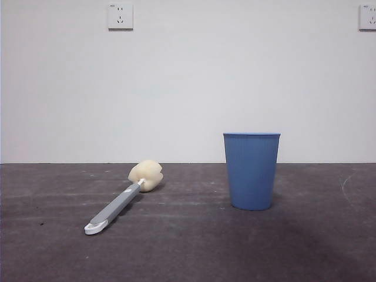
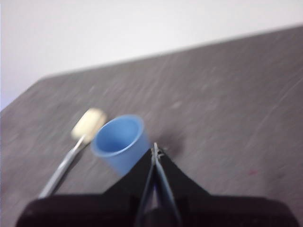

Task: Pick up the cup brush,pick up the cup,insert the brush into the cup,clean the cup,put the cup brush back,put the cup back to the fixed position on the table

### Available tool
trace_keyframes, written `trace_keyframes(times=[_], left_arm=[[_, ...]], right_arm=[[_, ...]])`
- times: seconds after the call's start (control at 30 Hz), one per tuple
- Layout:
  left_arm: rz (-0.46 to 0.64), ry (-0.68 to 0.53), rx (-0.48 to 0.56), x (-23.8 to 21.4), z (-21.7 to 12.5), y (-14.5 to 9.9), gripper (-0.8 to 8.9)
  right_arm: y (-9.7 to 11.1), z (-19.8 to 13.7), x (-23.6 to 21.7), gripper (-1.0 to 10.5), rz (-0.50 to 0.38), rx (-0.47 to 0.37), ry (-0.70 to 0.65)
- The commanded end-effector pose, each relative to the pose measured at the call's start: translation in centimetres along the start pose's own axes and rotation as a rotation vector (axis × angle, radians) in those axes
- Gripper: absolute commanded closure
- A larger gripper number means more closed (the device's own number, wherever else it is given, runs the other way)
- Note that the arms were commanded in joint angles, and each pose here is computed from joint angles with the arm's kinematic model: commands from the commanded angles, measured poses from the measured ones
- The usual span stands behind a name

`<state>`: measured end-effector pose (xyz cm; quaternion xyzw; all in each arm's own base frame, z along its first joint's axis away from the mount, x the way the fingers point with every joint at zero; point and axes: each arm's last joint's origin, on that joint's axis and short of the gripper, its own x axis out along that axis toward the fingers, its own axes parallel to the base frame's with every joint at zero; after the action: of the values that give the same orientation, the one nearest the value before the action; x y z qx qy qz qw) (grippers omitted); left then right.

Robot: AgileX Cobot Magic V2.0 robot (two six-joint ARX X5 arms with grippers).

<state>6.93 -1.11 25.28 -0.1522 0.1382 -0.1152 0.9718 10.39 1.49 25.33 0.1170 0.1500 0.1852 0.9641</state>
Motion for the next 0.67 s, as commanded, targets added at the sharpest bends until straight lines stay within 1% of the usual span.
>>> trace_keyframes(times=[0.03, 0.1, 0.2, 0.3, 0.4, 0.57, 0.67], left_arm=[[-0.046, 0.067, 0.004, -0.4, 1.5, -0.7, 8.20], [-0.079, 0.137, 0.013, -0.4, 2.6, -1.2, 8.20], [-0.114, 0.231, 0.024, -0.4, 3.9, -1.7, 8.20], [-0.135, 0.307, 0.051, -0.4, 5.0, -2.2, 8.20], [-0.135, 0.351, 0.078, -0.5, 6.0, -2.5, 8.20], [-0.134, 0.397, 0.109, -1.0, 7.0, -2.9, 8.20], [-0.128, 0.448, 0.115, -1.2, 6.7, -2.9, 8.20]], right_arm=[[0.7, 1.9, -0.1, 9.6, 0.064, -0.048, 0.075], [1.1, 3.3, -0.3, 9.6, 0.095, -0.064, 0.146], [1.7, 5.1, -0.7, 9.6, 0.093, -0.091, 0.227], [2.3, 6.9, -1.4, 9.6, 0.094, -0.113, 0.271], [2.8, 8.3, -1.9, 9.6, 0.095, -0.128, 0.304], [3.2, 9.4, -2.4, 9.6, 0.094, -0.125, 0.349], [3.0, 8.9, -2.2, 9.6, 0.092, -0.108, 0.414]])
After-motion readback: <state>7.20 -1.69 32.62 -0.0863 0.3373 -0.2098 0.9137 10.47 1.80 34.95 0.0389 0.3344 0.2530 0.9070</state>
